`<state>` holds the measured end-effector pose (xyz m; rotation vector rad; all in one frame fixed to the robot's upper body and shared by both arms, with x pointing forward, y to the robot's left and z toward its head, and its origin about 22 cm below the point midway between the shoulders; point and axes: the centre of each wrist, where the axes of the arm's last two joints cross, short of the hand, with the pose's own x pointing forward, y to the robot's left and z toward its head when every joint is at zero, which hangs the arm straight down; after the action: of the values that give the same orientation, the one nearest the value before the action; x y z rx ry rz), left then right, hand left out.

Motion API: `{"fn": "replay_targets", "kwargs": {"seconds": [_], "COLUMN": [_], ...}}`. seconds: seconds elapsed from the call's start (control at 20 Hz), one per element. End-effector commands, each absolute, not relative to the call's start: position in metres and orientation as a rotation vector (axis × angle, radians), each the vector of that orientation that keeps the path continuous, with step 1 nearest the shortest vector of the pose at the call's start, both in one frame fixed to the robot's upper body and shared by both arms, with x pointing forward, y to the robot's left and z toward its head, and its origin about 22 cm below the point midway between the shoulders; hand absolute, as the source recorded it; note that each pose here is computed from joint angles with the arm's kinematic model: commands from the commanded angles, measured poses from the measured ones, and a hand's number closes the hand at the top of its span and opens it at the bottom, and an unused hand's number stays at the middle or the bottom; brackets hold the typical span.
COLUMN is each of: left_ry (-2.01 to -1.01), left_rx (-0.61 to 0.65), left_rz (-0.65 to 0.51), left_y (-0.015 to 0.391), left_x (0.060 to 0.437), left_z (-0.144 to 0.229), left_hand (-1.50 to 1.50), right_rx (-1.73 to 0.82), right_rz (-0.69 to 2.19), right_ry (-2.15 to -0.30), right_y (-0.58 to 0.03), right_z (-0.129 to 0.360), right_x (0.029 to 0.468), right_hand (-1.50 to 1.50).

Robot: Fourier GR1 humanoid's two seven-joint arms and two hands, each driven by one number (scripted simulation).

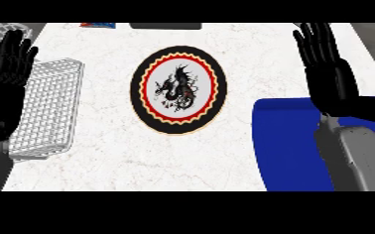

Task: Pick the pear from the tray and place it in the plate

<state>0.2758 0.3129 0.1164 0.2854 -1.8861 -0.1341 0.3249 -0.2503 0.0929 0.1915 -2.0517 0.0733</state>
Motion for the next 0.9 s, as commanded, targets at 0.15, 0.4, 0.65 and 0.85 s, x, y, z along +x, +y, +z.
{"fn": "replay_targets", "kwargs": {"seconds": [0.15, 0.4, 0.65, 0.85], "left_ry": [-1.561, -1.354, -1.33, -1.317], "left_rx": [0.315, 0.267, 0.246, 0.225], "left_rz": [-0.067, -0.017, -0.008, -0.028], "left_y": [0.315, 0.305, 0.277, 0.265], "left_x": [0.259, 0.241, 0.235, 0.241], "left_z": [0.059, 0.019, 0.001, -0.002], "left_hand": [0.0, 0.0, 0.0, 0.0], "right_rx": [0.568, -0.064, 0.239, 0.61], "right_rz": [0.423, 1.093, 0.568, 0.536], "right_ry": [-1.812, -2.026, -1.848, -1.861], "right_y": [-0.273, -0.318, -0.4, -0.418], "right_z": [0.082, 0.2, 0.051, 0.042], "right_x": [0.312, 0.312, 0.273, 0.272], "right_hand": [1.5, 1.5, 1.5, -1.5]}}
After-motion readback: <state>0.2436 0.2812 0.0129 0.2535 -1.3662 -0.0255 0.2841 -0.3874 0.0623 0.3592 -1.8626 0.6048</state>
